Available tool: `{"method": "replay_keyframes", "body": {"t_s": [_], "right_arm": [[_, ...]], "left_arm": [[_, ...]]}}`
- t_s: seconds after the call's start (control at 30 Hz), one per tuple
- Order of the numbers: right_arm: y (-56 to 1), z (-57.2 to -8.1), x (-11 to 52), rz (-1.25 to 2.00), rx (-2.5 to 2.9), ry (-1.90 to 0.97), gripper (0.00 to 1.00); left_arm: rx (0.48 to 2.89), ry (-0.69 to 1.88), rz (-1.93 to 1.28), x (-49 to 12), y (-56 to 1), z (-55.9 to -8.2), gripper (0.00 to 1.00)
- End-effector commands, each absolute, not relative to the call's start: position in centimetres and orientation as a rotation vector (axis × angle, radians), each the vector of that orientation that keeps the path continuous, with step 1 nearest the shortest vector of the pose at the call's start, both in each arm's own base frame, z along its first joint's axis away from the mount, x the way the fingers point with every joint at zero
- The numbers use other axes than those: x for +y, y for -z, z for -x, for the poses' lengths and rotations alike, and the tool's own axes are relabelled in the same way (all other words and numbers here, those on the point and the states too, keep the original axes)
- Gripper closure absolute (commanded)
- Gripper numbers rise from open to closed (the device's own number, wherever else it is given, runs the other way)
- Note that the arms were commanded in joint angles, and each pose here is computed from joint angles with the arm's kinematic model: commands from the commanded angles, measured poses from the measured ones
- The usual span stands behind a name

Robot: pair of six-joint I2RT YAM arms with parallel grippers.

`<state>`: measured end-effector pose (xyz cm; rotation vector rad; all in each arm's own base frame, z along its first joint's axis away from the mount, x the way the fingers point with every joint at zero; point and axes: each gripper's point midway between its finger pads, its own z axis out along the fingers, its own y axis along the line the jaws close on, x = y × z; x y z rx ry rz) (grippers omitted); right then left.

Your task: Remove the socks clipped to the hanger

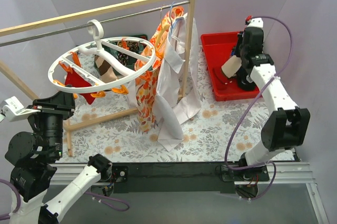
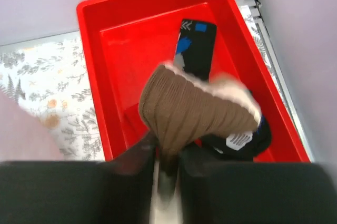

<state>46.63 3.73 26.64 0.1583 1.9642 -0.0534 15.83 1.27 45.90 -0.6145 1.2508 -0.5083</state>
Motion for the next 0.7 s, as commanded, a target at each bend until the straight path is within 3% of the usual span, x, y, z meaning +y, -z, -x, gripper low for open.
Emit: {"method": "replay_keyframes", "body": {"t_s": [0.0, 0.03, 0.07, 0.2, 0.3, 0.5, 0.67], "right_arm": [[-28.5, -48.7, 3.3, -0.098, 2.033, 0.069, 0.51], [-28.0, -48.8, 3.2, -0.099, 2.054, 0.080, 0.37], [-28.2, -48.7, 3.3, -0.099, 2.057, 0.079, 0.17], [-28.6, -46.7, 4.5, -0.051, 2.073, 0.044, 0.02], [-30.9, -44.8, 6.4, 0.018, 2.033, -0.009, 0.02], [-37.4, -35.7, 19.5, 0.418, 1.816, -0.332, 0.05], [-40.3, -27.8, 25.2, 0.642, 1.686, -0.578, 0.18]], "left_arm": [[1.274, 0.546, 0.597, 0.1, -45.6, -16.4, 1.00], [1.272, 0.550, 0.595, 0.1, -45.6, -16.3, 1.00], [1.272, 0.553, 0.596, 0.1, -45.6, -16.3, 1.00], [1.270, 0.559, 0.591, 0.1, -45.8, -16.2, 1.00], [1.266, 0.562, 0.587, 0.2, -46.1, -16.0, 1.00], [1.271, 0.556, 0.594, 0.2, -46.0, -16.0, 1.00], [1.271, 0.553, 0.586, 0.3, -46.2, -15.9, 1.00]]}}
